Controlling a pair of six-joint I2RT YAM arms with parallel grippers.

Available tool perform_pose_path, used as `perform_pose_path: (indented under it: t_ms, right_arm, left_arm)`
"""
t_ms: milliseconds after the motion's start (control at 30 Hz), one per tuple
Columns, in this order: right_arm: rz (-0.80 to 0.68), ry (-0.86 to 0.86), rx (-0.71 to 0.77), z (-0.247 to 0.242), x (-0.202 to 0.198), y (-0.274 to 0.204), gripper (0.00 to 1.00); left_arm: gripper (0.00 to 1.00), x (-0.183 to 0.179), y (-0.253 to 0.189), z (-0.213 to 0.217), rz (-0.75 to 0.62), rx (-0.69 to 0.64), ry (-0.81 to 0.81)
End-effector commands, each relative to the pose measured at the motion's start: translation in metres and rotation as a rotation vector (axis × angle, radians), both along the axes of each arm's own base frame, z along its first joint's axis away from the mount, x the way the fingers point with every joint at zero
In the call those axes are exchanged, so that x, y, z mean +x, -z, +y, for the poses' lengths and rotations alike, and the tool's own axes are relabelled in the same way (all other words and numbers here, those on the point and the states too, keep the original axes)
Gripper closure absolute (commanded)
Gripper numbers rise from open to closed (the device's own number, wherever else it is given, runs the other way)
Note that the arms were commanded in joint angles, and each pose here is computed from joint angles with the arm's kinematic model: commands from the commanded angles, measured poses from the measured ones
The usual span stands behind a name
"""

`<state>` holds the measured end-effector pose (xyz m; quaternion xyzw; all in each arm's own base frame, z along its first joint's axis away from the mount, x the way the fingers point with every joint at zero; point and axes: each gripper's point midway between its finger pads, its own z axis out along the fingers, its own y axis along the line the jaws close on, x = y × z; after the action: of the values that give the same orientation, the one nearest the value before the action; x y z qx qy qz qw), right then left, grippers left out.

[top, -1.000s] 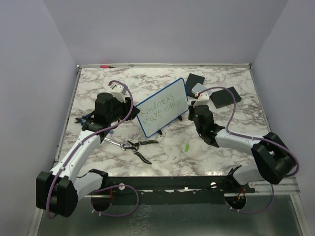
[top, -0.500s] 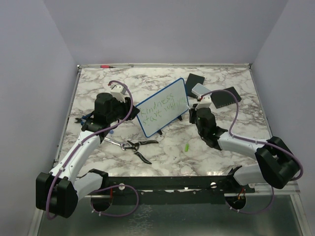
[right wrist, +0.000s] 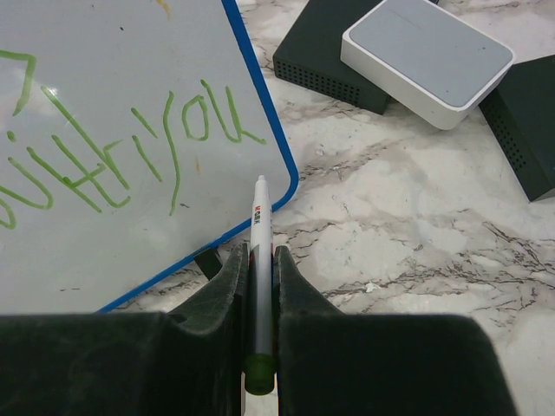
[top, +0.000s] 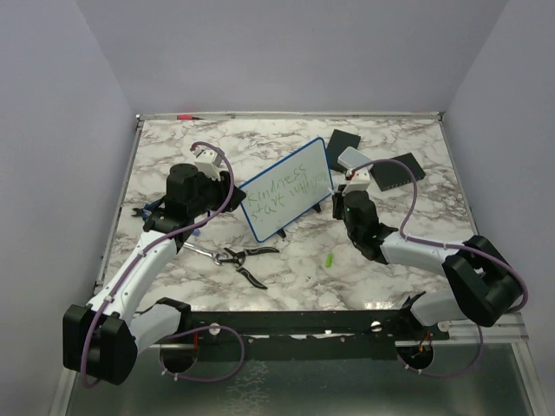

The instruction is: Write a sentence on the whiteboard

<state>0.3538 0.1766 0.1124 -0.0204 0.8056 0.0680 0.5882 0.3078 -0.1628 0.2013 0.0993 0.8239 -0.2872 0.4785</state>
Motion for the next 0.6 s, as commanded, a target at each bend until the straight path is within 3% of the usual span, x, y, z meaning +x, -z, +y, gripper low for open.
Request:
perform_pose_path:
  t_ms: [0,567]
  right_arm:
    - [-0.014,-0.005,0.011,0.0026,0.0042,0.0001,0.99]
    - [-0.025,-0.008,0.004,0.0064,0.0104,-0.0012,0.99]
  left_arm:
    - [0.63,-0.0029,-0.0016,0.0007,-0.011,0.0,0.01]
    - [0.64,-0.003,-0.0027,0.0012,-0.015,0.002,0.01]
